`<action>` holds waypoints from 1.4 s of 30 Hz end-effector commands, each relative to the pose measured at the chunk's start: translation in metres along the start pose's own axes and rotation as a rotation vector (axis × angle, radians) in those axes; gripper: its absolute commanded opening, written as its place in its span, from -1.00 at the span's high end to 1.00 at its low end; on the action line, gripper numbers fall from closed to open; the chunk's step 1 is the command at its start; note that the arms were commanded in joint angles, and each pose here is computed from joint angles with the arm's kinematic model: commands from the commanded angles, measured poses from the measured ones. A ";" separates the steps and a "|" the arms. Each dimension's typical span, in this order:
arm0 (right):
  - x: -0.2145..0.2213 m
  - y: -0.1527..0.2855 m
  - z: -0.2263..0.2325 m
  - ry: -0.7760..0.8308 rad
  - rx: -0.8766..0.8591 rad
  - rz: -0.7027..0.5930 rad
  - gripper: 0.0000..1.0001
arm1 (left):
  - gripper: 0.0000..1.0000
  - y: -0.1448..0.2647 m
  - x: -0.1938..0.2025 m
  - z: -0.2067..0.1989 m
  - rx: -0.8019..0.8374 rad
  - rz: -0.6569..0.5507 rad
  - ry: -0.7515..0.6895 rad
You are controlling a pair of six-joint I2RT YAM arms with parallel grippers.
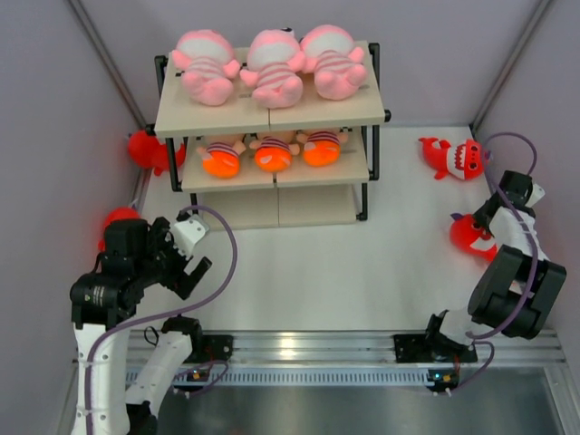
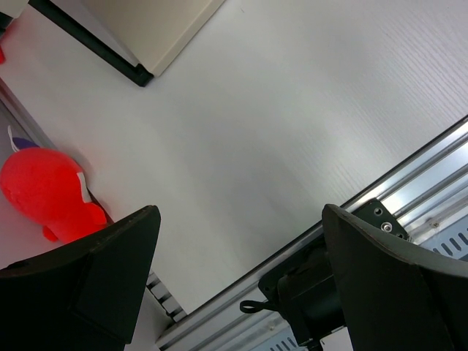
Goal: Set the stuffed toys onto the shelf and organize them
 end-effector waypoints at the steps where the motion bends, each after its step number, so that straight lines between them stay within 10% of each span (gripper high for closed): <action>1: 0.004 -0.005 0.011 -0.028 -0.117 -0.006 0.32 | -0.96 -0.001 -0.004 -0.001 0.019 -0.029 -0.009; 5: 0.013 0.001 0.011 -0.035 -0.154 -0.006 1.00 | -0.96 -0.002 -0.003 -0.002 0.024 -0.031 -0.010; 21: 0.055 0.157 0.047 0.004 -0.505 -0.240 1.00 | -0.86 -0.058 -0.020 -0.007 0.342 -0.038 0.012; 42: 0.176 0.284 0.170 0.127 -1.017 -0.012 1.00 | -0.97 -0.132 -0.104 -0.101 0.659 -0.112 -0.385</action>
Point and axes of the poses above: each gripper's point midway between its finger pads, its own y axis back along the fingers, its own z axis along the line the jaws close on, x = y × z, the point moved 8 cm from there along y, back along the fingers, and after that the axes turned 8 degrees about y, right-handed, at the moved point
